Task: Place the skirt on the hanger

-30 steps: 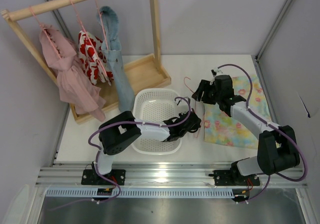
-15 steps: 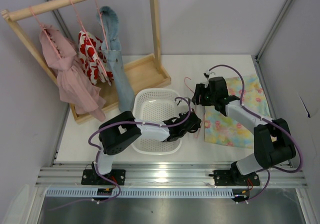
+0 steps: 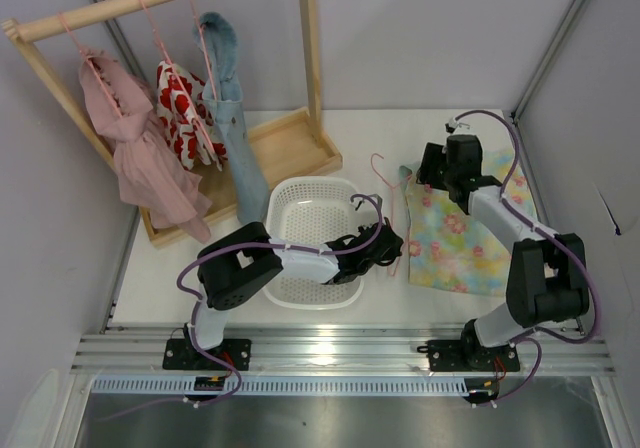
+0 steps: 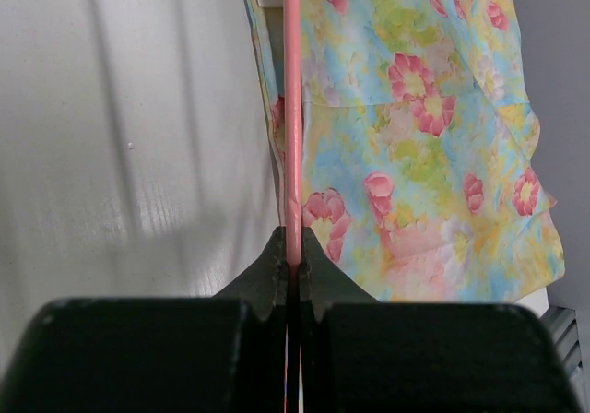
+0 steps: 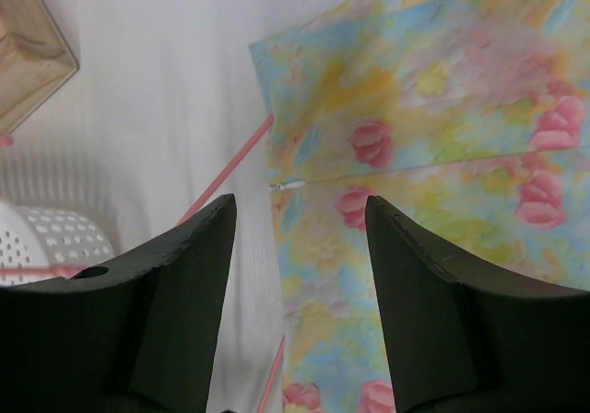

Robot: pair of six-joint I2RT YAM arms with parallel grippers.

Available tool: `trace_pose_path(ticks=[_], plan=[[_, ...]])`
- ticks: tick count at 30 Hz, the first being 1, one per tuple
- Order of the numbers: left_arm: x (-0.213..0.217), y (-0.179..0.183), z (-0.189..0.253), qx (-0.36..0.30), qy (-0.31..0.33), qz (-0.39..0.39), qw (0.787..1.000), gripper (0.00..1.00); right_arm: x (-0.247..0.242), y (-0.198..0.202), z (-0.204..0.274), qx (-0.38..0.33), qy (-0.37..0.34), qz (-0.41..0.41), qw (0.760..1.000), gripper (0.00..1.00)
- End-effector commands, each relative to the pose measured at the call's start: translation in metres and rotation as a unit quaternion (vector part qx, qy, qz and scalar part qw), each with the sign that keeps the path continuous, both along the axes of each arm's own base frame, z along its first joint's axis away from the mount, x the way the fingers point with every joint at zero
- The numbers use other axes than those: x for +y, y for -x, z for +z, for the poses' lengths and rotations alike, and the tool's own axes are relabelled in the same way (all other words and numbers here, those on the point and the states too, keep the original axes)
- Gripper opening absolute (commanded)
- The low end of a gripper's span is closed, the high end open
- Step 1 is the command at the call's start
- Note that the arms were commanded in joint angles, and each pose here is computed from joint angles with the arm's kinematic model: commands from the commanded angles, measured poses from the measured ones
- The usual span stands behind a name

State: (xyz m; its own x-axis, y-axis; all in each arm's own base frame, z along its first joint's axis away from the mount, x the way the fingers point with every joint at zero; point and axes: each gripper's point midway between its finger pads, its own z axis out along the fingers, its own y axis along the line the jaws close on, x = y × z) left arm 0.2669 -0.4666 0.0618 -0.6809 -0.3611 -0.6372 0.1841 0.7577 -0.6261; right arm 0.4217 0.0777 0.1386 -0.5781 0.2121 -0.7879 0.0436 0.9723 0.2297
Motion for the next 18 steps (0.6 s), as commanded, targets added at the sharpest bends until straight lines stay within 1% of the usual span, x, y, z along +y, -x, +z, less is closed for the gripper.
trace_pose_path(ticks=[1,2,3,4,6,8,9,10,12,14,18], plan=[[-0.008,0.001,0.014,-0.017,0.015,-0.013,1.000,0.00,-0.020,-0.031,0.004,-0.012,-0.011,-0.034,0.999,0.63],[-0.007,0.002,0.013,-0.017,0.013,-0.013,1.000,0.00,-0.020,-0.034,0.004,-0.007,-0.039,-0.032,0.999,0.63],[-0.006,0.002,0.013,-0.018,0.012,-0.013,1.000,0.00,-0.025,-0.043,0.004,-0.018,-0.064,-0.028,0.997,0.63],[-0.006,0.001,0.013,-0.020,0.011,-0.013,1.000,0.00,-0.015,-0.044,0.009,-0.029,-0.084,0.000,0.996,0.63],[-0.007,0.001,0.015,-0.021,0.012,-0.015,1.000,0.00,-0.006,-0.053,0.014,-0.072,-0.060,0.046,0.995,0.63],[-0.007,0.002,0.013,-0.020,0.011,-0.018,1.000,0.00,0.010,-0.052,0.013,-0.089,-0.040,0.116,0.988,0.64],[-0.008,0.002,0.014,-0.020,0.013,-0.019,1.000,0.00,0.012,-0.053,0.010,-0.097,0.001,0.149,0.984,0.64],[-0.008,0.002,0.013,-0.020,0.012,-0.020,1.000,0.00,0.018,-0.054,0.008,-0.097,0.015,0.165,0.981,0.64],[-0.008,0.003,0.013,-0.019,0.012,-0.021,1.000,0.00,0.018,-0.055,0.005,-0.100,0.055,0.190,0.975,0.63],[-0.009,0.003,0.015,-0.022,0.011,-0.024,0.999,0.00,0.019,-0.054,0.004,-0.100,0.063,0.203,0.972,0.63],[-0.005,0.000,0.020,-0.030,0.008,-0.019,0.999,0.00,0.011,-0.055,0.000,-0.085,0.071,0.192,0.975,0.63]])
